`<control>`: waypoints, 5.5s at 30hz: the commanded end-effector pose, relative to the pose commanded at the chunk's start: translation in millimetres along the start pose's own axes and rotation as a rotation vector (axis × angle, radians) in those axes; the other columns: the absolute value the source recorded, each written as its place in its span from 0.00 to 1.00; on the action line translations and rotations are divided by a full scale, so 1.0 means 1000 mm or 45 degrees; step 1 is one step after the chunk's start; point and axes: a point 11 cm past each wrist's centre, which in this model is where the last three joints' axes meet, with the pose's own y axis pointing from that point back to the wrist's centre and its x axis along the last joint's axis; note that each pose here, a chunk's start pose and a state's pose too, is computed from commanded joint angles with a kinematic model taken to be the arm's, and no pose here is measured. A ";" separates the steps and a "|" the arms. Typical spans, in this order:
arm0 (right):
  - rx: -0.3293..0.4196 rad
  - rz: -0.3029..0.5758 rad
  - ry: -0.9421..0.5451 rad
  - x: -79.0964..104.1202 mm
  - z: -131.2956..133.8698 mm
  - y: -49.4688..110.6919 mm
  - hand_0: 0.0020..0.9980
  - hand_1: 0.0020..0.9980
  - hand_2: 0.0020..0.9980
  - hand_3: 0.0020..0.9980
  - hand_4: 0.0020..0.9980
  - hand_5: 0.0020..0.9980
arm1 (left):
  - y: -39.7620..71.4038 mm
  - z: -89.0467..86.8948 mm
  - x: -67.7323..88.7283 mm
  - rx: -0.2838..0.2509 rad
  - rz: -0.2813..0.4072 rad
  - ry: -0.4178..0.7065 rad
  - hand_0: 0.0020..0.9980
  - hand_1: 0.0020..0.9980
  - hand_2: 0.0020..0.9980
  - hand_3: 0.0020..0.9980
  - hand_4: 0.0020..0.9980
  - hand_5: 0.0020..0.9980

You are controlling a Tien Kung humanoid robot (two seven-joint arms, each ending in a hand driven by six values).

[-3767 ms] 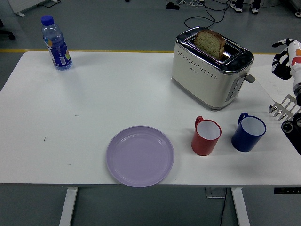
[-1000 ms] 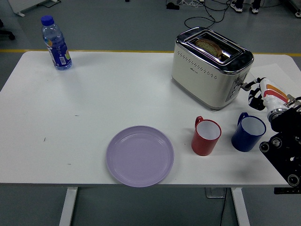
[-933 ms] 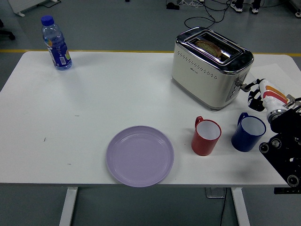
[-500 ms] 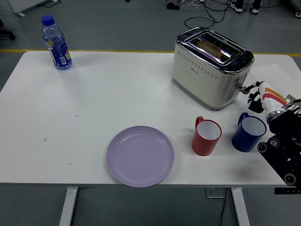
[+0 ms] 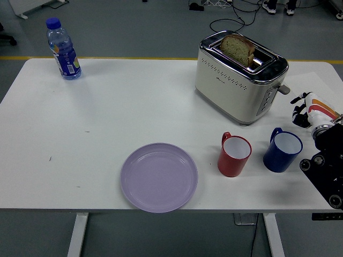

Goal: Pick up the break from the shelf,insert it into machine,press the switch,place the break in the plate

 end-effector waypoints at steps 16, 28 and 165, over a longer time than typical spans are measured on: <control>0.018 0.153 -0.072 0.041 0.002 -0.004 0.54 0.58 0.72 0.82 0.58 0.23 | 0.000 0.002 0.001 -0.004 -0.001 -0.001 0.42 0.48 0.51 0.58 0.36 1.00; 0.217 0.206 -0.254 0.068 -0.040 0.004 0.80 0.77 0.91 0.92 0.69 0.30 | 0.000 0.002 0.001 -0.004 0.007 0.008 0.42 0.48 0.51 0.58 0.37 1.00; 0.441 0.111 -0.070 0.048 -0.220 -0.037 0.28 0.30 0.38 0.45 0.60 0.12 | 0.003 0.019 0.014 -0.030 0.058 -0.015 0.42 0.47 0.50 0.57 0.37 1.00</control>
